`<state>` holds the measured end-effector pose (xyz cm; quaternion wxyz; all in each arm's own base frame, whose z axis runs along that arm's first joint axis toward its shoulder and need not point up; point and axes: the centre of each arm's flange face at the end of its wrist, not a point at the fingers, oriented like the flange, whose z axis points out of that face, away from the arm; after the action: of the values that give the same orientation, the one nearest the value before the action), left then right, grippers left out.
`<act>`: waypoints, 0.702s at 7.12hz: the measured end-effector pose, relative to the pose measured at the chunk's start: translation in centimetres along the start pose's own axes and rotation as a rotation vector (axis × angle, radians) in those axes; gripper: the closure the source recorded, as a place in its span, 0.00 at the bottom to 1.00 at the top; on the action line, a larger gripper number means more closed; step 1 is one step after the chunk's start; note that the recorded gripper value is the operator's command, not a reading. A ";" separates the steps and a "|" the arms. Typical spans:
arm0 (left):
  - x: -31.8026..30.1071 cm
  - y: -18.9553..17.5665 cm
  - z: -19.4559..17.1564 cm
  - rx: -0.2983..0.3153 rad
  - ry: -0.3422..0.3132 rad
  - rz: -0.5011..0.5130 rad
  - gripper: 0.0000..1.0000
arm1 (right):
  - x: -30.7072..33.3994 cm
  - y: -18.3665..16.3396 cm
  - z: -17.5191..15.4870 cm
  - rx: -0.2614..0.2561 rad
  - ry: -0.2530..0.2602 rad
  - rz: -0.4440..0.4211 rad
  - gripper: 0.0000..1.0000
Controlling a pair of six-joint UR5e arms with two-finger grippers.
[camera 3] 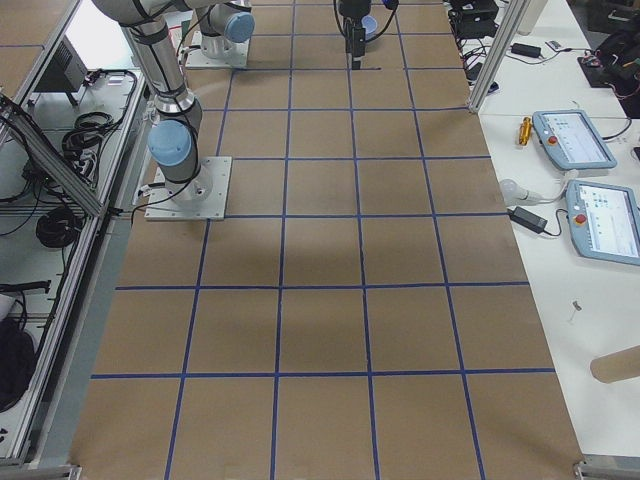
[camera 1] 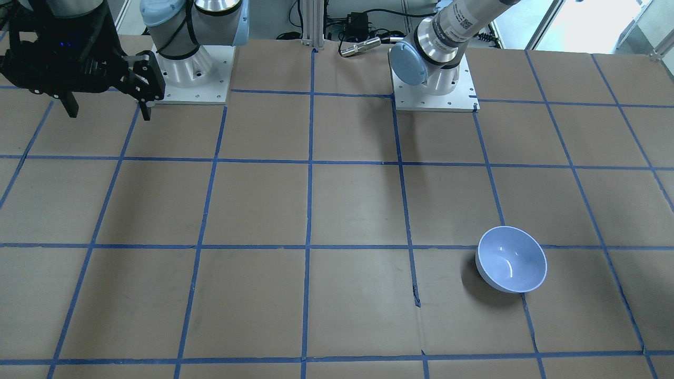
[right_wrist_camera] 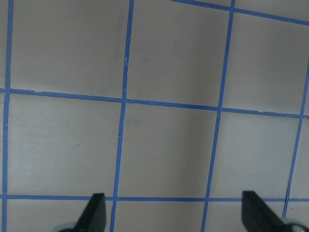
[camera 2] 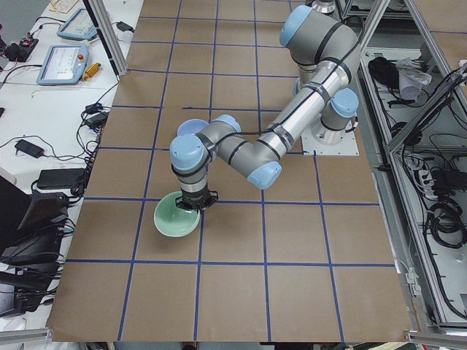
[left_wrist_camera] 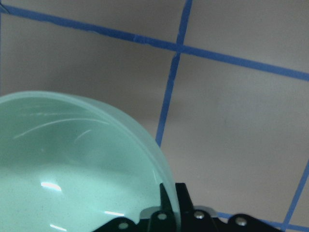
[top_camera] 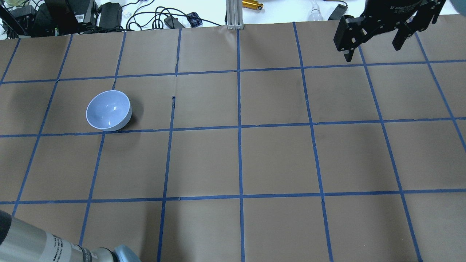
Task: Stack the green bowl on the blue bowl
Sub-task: 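Carry the pale green bowl over the light blue bowl with the left gripper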
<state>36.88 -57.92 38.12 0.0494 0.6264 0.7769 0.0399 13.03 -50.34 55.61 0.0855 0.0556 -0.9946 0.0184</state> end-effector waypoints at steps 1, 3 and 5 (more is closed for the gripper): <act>-0.5 -4.6 -2.0 0.005 -0.004 -0.012 1.00 | 0.0 0.0 0.0 0.000 0.000 0.000 0.00; -0.4 -14.1 -3.6 0.028 0.009 -0.057 1.00 | 0.0 0.0 0.0 0.000 0.000 0.000 0.00; 1.2 -22.2 -3.4 0.042 0.037 -0.101 1.00 | 0.0 0.0 0.0 0.000 0.000 0.000 0.00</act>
<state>14.69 -61.50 38.76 0.0240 0.5863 0.8091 0.0326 13.03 -50.34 55.61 0.0855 0.0557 -0.9946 0.0184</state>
